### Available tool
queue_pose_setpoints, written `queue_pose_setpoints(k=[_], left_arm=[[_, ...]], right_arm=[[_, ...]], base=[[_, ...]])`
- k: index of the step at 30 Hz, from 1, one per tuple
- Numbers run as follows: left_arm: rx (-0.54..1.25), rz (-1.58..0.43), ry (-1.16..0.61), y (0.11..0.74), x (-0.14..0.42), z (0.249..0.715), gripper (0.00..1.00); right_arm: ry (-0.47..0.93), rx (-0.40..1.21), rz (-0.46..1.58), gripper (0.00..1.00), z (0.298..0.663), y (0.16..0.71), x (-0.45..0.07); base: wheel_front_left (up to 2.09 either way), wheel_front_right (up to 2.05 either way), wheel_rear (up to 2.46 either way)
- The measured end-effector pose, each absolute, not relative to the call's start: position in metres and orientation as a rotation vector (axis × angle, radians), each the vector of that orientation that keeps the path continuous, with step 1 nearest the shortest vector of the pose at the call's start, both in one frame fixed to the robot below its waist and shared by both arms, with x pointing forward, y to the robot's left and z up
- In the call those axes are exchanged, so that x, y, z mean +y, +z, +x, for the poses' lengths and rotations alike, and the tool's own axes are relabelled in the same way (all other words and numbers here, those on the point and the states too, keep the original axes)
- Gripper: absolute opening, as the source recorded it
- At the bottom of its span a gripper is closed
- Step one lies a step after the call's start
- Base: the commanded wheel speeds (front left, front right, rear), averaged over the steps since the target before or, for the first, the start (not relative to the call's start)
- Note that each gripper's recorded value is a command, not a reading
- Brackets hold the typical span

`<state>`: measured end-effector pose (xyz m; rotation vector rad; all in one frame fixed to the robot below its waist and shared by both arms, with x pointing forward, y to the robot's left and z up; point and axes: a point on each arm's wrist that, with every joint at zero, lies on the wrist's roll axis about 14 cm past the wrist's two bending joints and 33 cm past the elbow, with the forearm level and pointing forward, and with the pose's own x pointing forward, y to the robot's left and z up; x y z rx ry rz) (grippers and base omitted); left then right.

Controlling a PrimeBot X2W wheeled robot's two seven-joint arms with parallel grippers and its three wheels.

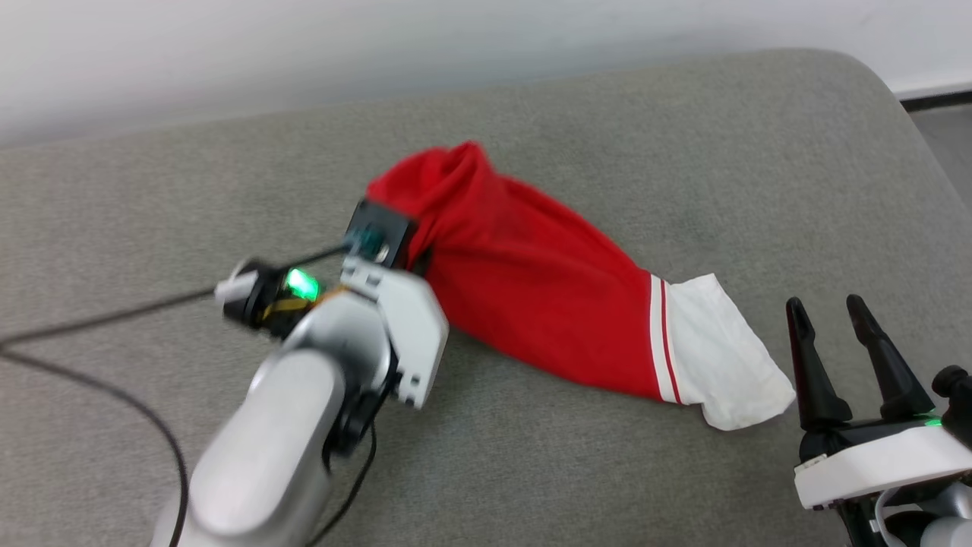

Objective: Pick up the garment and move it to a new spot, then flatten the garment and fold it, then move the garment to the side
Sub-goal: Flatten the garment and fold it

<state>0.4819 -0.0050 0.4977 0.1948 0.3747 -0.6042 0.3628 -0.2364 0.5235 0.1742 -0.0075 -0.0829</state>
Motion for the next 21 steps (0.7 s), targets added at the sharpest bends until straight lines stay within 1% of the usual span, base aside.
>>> queue_pose_setpoints(k=[3,5,8,10,13,14,15,16,19,21], left_arm=[[0.427,0.127,-0.524,0.482,0.025,0.455,0.0],[0.501,0.083,-0.45,0.46,0.05,0.432,0.0],[0.656,0.013,-0.361,0.42,0.079,0.387,0.0],[0.764,-0.055,-0.321,0.396,0.088,0.353,0.0],[0.866,-0.141,-0.281,0.376,0.09,0.317,0.0],[0.875,-0.161,-0.276,0.374,0.089,0.311,0.13],[0.882,-0.181,-0.271,0.372,0.087,0.307,0.78],[0.889,-0.203,-0.269,0.372,0.086,0.304,1.0],[0.835,-0.222,-0.256,0.379,0.084,0.306,1.0],[0.766,-0.201,-0.232,0.389,0.093,0.315,1.0]], right_arm=[[-0.063,-0.019,0.179,1.0,0.363,0.529,-0.23],[-0.052,-0.023,0.184,1.0,0.363,0.532,-0.227],[-0.036,-0.022,0.188,1.0,0.362,0.533,-0.221],[-0.023,-0.025,0.19,1.0,0.362,0.535,-0.217],[-0.005,-0.036,0.186,1.0,0.363,0.541,-0.212],[-0.001,-0.036,0.186,1.0,0.364,0.542,-0.211],[0.002,-0.039,0.184,1.0,0.364,0.543,-0.21],[0.007,-0.042,0.181,1.0,0.364,0.544,-0.209],[0.023,-0.049,0.175,1.0,0.363,0.55,-0.204],[0.03,-0.05,0.17,1.0,0.36,0.552,-0.202]], base=[[0.0,0.0,0.0],[0.0,0.0,0.0],[0.0,0.0,0.0],[0.0,0.0,0.0],[0.0,0.0,0.0],[0.0,0.0,0.0],[0.0,0.0,0.0],[0.0,0.0,0.0],[0.0,0.0,0.0],[0.0,0.0,0.0]])
